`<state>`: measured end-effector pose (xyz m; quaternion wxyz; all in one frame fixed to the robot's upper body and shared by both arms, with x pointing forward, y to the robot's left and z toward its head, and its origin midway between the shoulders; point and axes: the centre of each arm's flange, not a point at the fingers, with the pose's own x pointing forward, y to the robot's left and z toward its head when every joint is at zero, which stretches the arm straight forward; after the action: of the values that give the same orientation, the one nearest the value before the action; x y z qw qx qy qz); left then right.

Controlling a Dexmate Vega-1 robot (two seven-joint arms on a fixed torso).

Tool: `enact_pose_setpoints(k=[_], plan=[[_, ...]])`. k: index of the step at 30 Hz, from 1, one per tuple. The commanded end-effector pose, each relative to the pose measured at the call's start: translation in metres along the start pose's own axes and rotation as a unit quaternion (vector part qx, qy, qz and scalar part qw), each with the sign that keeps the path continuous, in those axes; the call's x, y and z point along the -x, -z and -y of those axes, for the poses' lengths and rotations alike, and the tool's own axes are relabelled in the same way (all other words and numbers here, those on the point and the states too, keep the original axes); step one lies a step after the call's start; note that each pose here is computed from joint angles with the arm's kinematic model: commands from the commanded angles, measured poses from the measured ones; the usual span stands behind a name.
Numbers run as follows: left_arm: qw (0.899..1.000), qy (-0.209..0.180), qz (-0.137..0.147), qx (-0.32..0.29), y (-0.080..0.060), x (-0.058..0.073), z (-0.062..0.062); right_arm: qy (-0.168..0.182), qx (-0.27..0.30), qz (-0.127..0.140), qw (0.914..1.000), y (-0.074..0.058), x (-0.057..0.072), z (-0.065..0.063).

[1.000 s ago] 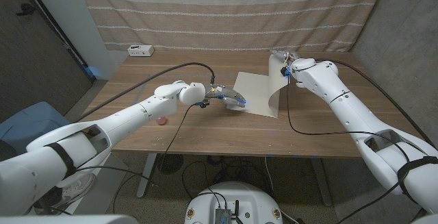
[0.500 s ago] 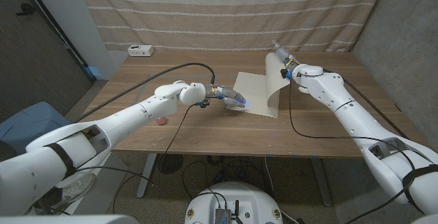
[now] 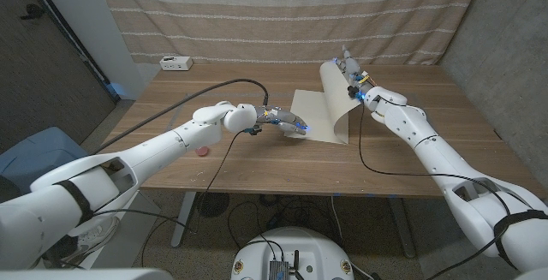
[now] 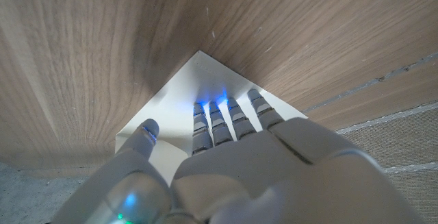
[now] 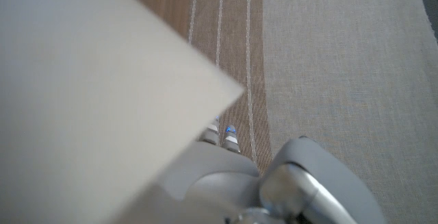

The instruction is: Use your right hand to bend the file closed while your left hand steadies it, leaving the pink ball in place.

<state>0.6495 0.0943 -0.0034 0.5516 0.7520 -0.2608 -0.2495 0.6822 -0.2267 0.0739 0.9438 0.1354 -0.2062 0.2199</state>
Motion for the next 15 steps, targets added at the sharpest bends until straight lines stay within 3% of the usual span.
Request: enact_pose_setpoints(k=[1,6,9,12,15], plan=[[1.0,-0.002,0.001,-0.002,-0.0023,0.0008,-0.0008,-0.05,-0.028,0.057,0.9967,-0.006,0.0056,0.0037],[1.0,-0.002,0.002,-0.003,-0.0034,0.0008,-0.0013,-0.028,0.007,0.051,0.9983,-0.0087,0.0101,0.0074],[1.0,-0.001,0.002,-0.003,-0.0039,0.0005,-0.0015,-0.032,0.014,0.049,0.9982,-0.0083,0.0113,0.0073],[1.0,-0.002,0.002,-0.005,-0.0048,0.0001,-0.0021,-0.049,-0.022,0.052,0.9972,-0.005,0.0102,0.006],[1.0,-0.003,0.002,-0.005,-0.0054,-0.0002,-0.0026,-0.1,-0.089,0.054,0.9896,-0.0003,0.0056,0.0038]])
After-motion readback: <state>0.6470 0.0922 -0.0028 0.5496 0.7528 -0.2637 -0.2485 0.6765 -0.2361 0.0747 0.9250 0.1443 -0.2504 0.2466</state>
